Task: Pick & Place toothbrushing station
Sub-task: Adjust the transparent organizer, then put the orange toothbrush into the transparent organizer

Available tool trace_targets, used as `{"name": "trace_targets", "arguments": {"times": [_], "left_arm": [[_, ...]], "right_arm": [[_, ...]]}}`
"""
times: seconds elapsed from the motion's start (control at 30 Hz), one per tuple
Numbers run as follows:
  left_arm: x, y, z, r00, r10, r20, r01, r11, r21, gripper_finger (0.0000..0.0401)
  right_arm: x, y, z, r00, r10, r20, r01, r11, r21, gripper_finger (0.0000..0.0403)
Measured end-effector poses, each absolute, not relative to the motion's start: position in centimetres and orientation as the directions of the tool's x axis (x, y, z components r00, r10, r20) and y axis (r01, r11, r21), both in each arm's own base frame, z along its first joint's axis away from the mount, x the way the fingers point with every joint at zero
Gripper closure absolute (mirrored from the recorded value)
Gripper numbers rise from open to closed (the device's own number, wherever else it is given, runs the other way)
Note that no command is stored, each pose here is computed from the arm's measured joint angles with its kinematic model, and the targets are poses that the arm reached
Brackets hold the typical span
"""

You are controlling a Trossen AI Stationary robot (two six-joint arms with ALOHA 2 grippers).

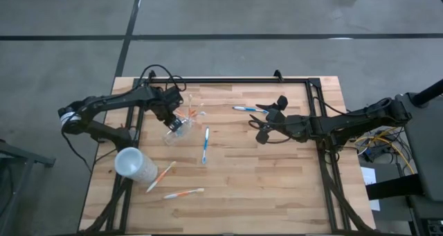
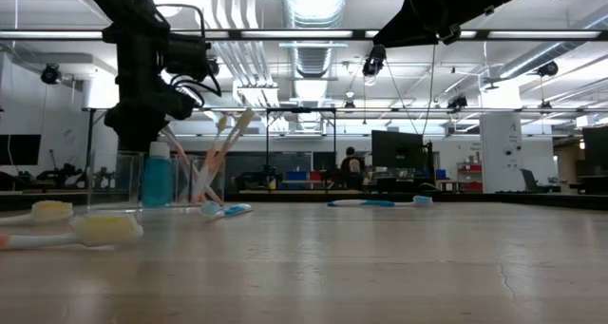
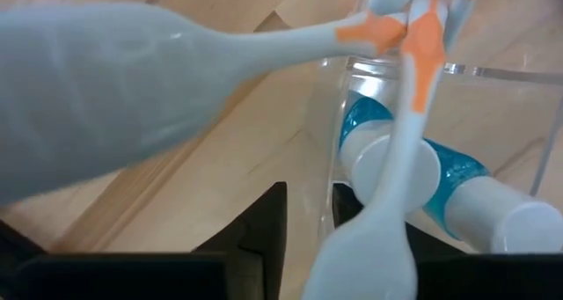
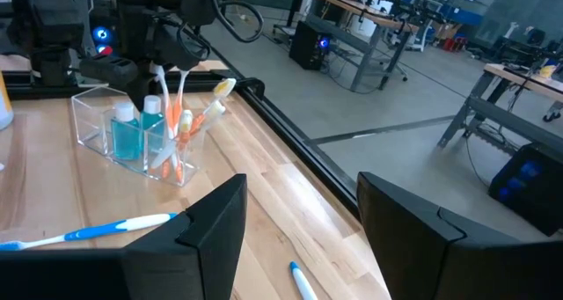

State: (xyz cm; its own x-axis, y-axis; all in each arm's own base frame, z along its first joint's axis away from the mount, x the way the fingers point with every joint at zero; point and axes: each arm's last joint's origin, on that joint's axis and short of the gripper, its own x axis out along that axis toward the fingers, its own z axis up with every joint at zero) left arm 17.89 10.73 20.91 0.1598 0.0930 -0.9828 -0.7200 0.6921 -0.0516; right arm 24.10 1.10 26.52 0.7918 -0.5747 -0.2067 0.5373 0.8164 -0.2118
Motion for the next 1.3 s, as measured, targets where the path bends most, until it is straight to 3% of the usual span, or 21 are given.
{"name": "trace_targets", "arguments": {"times": [0.83, 1.1, 1.3], "left_arm": [[17.4, 11.1, 22.8, 0.125, 0.074, -0.989, -0.718, 0.695, -0.038, 0.0291], [17.1, 11.4, 24.9, 0.082, 0.09, -0.993, -0.732, 0.681, 0.001, 0.0291], [17.3, 11.3, 28.7, 0.122, 0.08, -0.989, -0.765, 0.643, -0.043, 0.0291]], "right_arm": [[24.1, 1.1, 26.5, 0.792, -0.575, -0.207, 0.537, 0.816, -0.212, 0.0193], [24.1, 1.1, 26.5, 0.792, -0.575, -0.206, 0.538, 0.816, -0.212, 0.0193], [24.1, 1.1, 26.5, 0.792, -0.575, -0.207, 0.538, 0.816, -0.212, 0.0193]]}}
